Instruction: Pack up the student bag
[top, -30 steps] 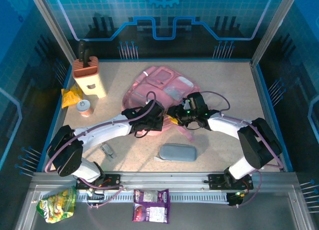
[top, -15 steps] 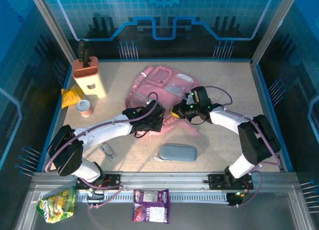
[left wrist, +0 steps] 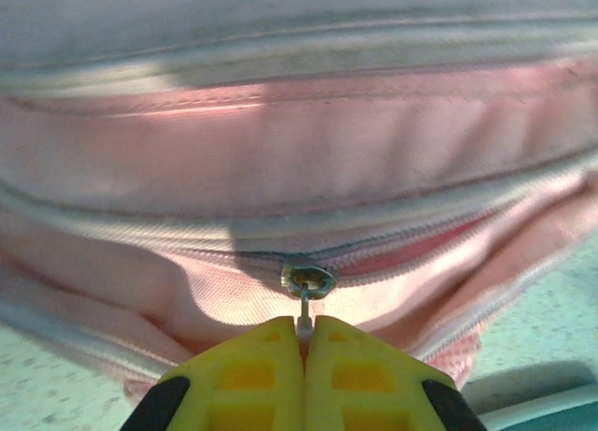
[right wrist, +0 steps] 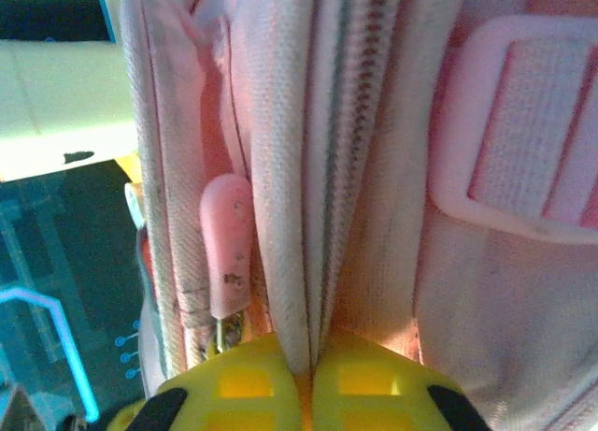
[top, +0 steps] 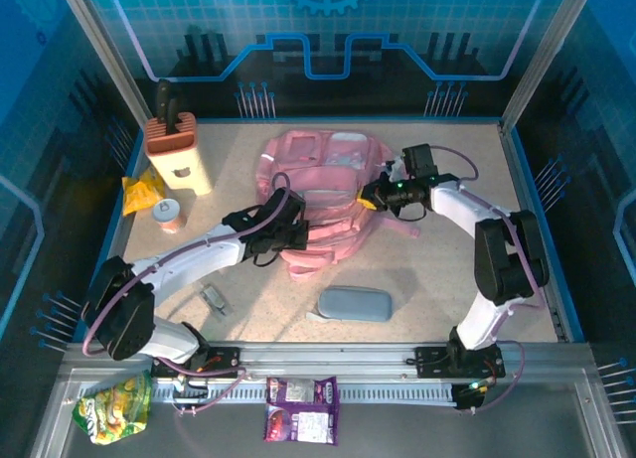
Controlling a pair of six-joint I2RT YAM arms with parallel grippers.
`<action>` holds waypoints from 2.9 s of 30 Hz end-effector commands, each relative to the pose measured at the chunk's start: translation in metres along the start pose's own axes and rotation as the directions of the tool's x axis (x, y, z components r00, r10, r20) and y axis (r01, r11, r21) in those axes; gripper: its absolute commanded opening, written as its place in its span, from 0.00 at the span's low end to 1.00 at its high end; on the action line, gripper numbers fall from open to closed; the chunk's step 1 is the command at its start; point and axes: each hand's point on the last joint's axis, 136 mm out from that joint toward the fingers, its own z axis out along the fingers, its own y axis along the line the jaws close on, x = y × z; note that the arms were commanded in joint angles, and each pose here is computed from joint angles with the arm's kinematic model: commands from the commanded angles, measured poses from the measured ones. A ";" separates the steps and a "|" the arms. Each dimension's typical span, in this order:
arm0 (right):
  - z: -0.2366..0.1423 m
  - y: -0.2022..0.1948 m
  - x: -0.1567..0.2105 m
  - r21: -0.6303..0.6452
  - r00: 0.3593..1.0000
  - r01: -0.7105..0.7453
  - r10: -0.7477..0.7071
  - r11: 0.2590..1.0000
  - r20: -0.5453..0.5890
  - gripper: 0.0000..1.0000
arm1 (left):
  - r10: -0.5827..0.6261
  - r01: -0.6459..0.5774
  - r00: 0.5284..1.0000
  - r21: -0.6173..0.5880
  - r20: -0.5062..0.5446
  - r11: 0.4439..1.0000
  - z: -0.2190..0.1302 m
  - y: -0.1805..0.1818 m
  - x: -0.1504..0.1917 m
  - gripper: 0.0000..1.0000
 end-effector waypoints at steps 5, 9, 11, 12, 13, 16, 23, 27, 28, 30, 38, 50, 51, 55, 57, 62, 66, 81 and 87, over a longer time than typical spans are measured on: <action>-0.019 0.010 -0.050 0.018 0.987 0.073 -0.075 0.997 0.144 0.42 | 0.008 -0.005 0.998 0.064 -0.057 0.998 0.025 -0.066 0.001 0.00; -0.043 -0.003 -0.032 0.006 0.986 0.041 -0.042 0.999 0.162 0.59 | -0.001 0.005 0.998 0.073 -0.057 0.997 0.038 -0.080 -0.006 0.00; -0.046 -0.005 -0.016 -0.034 0.989 0.028 -0.022 0.999 0.149 0.61 | -0.007 0.012 0.999 0.092 -0.048 0.996 0.039 -0.086 -0.010 0.00; -0.046 -0.006 -0.006 -0.049 0.991 0.016 -0.009 0.999 0.132 0.61 | -0.011 0.015 0.999 0.107 -0.041 0.994 0.040 -0.090 -0.013 0.00; -0.043 -0.008 0.003 -0.055 0.993 -0.001 0.008 0.998 0.116 0.61 | -0.013 0.018 0.999 0.121 -0.039 0.993 0.040 -0.094 -0.014 0.00; -0.031 -0.009 0.026 -0.097 0.995 -0.050 0.058 0.994 0.083 0.56 | -0.011 0.015 1.000 0.140 -0.027 0.990 0.039 -0.102 -0.017 0.00; -0.002 -0.001 0.048 -0.115 0.994 -0.100 0.105 0.988 0.040 0.49 | 0.003 0.002 1.000 0.149 -0.031 0.989 0.036 -0.109 -0.016 0.00; 0.010 -0.013 0.059 -0.068 0.983 -0.169 0.172 0.983 0.056 0.45 | 0.007 -0.001 0.999 0.163 -0.034 0.987 0.033 -0.113 -0.016 0.00; 0.013 -0.012 0.063 -0.060 0.983 -0.171 0.174 0.984 0.057 0.44 | 0.009 -0.004 0.999 0.167 -0.031 0.986 0.032 -0.115 -0.016 0.00; 0.017 -0.012 0.068 -0.043 0.981 -0.182 0.184 0.982 0.062 0.42 | 0.011 -0.006 1.000 0.165 -0.028 0.986 0.032 -0.115 -0.016 0.00; 0.015 -0.019 0.071 0.006 0.975 -0.193 0.192 0.981 0.109 0.35 | -0.008 0.010 1.000 0.163 -0.015 0.987 0.029 -0.112 -0.017 0.00; 0.008 -0.010 0.045 0.015 0.989 -0.097 0.095 0.995 0.110 0.00 | 0.114 -0.103 0.990 0.127 -0.082 0.986 0.023 -0.099 0.007 0.00; 0.005 -0.011 0.042 0.015 0.989 -0.100 0.097 0.995 0.114 0.00 | 0.127 -0.118 0.988 0.106 -0.084 0.987 0.022 -0.091 0.012 0.00; -0.012 -0.011 0.024 0.000 0.989 -0.078 0.078 0.997 0.123 0.00 | 0.189 -0.186 0.977 0.040 -0.098 0.982 0.016 -0.061 0.030 0.00; -0.020 -0.011 0.016 -0.001 0.989 -0.069 0.069 0.998 0.128 0.00 | 0.229 -0.227 0.965 0.031 -0.126 0.973 0.016 -0.050 0.041 0.00; -0.038 -0.010 -0.007 -0.029 0.987 -0.057 0.060 0.998 0.151 0.00 | 0.250 -0.264 0.954 -0.074 -0.167 0.962 0.022 -0.012 0.049 0.00; -0.048 -0.013 -0.020 -0.019 0.986 -0.049 0.051 0.999 0.159 0.00 | 0.245 -0.257 0.962 -0.096 -0.124 0.962 0.026 0.006 0.036 0.00; -0.052 -0.021 -0.033 -0.026 0.991 -0.027 0.031 0.999 0.132 0.00 | 0.173 -0.150 0.979 -0.202 0.103 0.968 0.034 0.070 -0.044 0.00; -0.051 -0.017 -0.028 -0.014 0.992 0.000 0.002 1.000 0.130 0.00 | 0.065 -0.036 0.991 -0.244 0.114 0.969 0.041 0.099 -0.068 0.00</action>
